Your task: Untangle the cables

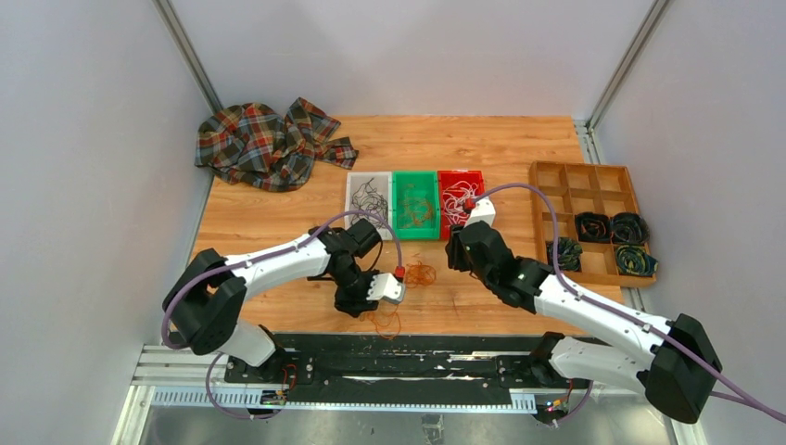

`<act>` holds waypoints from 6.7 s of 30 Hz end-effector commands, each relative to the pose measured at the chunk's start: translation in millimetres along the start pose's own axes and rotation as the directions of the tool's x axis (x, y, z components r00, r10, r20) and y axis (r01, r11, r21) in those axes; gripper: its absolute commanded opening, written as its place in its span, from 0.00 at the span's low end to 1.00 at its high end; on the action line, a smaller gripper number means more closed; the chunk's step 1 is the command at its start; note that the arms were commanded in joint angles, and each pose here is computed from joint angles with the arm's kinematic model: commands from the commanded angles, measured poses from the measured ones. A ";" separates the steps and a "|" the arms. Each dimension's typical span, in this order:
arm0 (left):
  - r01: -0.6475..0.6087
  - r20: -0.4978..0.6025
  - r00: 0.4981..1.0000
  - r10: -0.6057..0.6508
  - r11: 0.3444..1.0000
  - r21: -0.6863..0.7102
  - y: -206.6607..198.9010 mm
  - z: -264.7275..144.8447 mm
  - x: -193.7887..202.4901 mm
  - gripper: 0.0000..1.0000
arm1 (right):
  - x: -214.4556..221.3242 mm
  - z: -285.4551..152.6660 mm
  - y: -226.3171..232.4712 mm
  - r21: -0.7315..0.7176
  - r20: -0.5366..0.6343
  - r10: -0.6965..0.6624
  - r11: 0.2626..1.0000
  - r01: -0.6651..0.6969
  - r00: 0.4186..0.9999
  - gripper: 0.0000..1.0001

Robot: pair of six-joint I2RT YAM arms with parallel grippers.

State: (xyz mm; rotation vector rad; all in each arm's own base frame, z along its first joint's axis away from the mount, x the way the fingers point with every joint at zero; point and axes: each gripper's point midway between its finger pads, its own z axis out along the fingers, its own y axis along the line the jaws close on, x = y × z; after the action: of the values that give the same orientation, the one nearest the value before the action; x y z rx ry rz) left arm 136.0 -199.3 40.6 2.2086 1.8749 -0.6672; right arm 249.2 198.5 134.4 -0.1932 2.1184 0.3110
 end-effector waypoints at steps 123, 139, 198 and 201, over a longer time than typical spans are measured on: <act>0.119 0.587 0.786 0.191 0.886 -0.448 -50.4 -214.8 -133.7 0.77 | -97.2 -74.7 206.0 -0.597 0.365 -0.208 0.696 0.399 0.908 0.01; 0.375 0.670 0.737 0.086 0.773 -0.512 0.0 -210.0 -126.5 0.68 | -137.3 -55.3 199.8 -0.272 0.358 -0.233 0.901 0.339 0.904 0.01; 0.161 0.502 0.631 0.592 0.533 -0.831 6.4 -395.8 -237.1 0.01 | -47.0 -31.8 54.3 -0.065 0.371 0.028 0.998 -0.004 0.928 0.45; 0.179 0.506 0.633 0.585 0.526 -0.832 28.2 -387.0 -244.5 0.01 | -51.7 -36.3 21.3 0.049 0.369 0.044 0.997 -0.067 0.928 0.45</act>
State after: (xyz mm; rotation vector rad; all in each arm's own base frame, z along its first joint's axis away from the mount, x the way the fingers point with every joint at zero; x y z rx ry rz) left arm 201.6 -247.3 475.6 1.2451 1.0588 -0.3796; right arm 226.8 261.5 206.5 -0.2122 1.7266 0.4876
